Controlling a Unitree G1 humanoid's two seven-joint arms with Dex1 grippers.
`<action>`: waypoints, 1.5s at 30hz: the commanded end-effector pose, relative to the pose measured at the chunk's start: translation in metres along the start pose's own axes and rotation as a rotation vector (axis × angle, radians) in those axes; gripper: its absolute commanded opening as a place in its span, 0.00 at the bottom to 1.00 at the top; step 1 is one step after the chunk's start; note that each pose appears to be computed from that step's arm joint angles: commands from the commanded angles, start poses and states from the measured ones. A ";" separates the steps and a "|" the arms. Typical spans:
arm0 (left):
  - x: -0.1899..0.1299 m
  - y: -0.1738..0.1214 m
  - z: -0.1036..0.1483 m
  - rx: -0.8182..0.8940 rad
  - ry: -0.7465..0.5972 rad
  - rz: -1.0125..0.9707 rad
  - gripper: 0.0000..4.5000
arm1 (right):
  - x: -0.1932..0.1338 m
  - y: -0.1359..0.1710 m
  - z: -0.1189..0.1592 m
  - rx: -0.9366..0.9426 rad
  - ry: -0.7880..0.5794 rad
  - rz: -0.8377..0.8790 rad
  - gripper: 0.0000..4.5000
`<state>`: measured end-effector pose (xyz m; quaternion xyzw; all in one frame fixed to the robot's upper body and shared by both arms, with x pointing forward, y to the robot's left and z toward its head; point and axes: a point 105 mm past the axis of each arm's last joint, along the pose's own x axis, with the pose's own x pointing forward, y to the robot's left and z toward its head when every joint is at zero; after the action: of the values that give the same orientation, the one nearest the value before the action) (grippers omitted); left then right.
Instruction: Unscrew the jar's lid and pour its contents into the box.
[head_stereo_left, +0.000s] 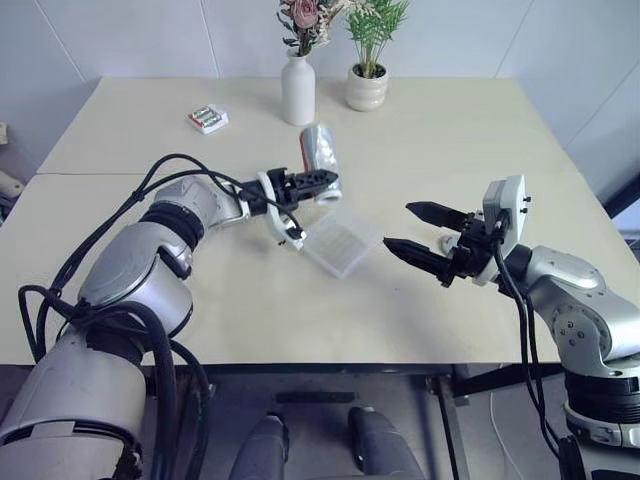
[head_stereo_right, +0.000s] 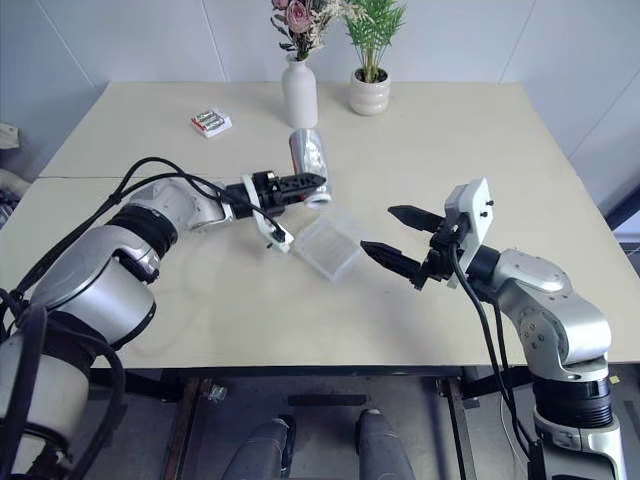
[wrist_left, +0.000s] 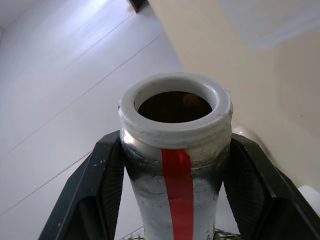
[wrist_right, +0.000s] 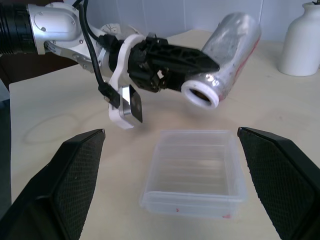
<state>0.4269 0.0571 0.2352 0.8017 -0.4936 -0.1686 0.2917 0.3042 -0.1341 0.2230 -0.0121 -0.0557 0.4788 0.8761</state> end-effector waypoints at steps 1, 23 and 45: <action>0.004 0.012 -0.003 0.057 -0.036 0.042 0.55 | 0.001 0.002 0.012 -0.021 -0.045 0.012 1.00; 0.013 0.025 -0.022 0.452 -0.004 0.106 0.55 | 0.028 -0.008 0.026 0.008 -0.139 0.038 1.00; -0.011 0.057 -0.059 -0.254 0.248 0.294 0.55 | 0.006 -0.020 0.010 -0.078 0.020 0.043 1.00</action>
<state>0.4213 0.0675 0.2968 0.7295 -0.5262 -0.0913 0.4273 0.3269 -0.1371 0.2304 -0.0368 -0.0521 0.4900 0.8694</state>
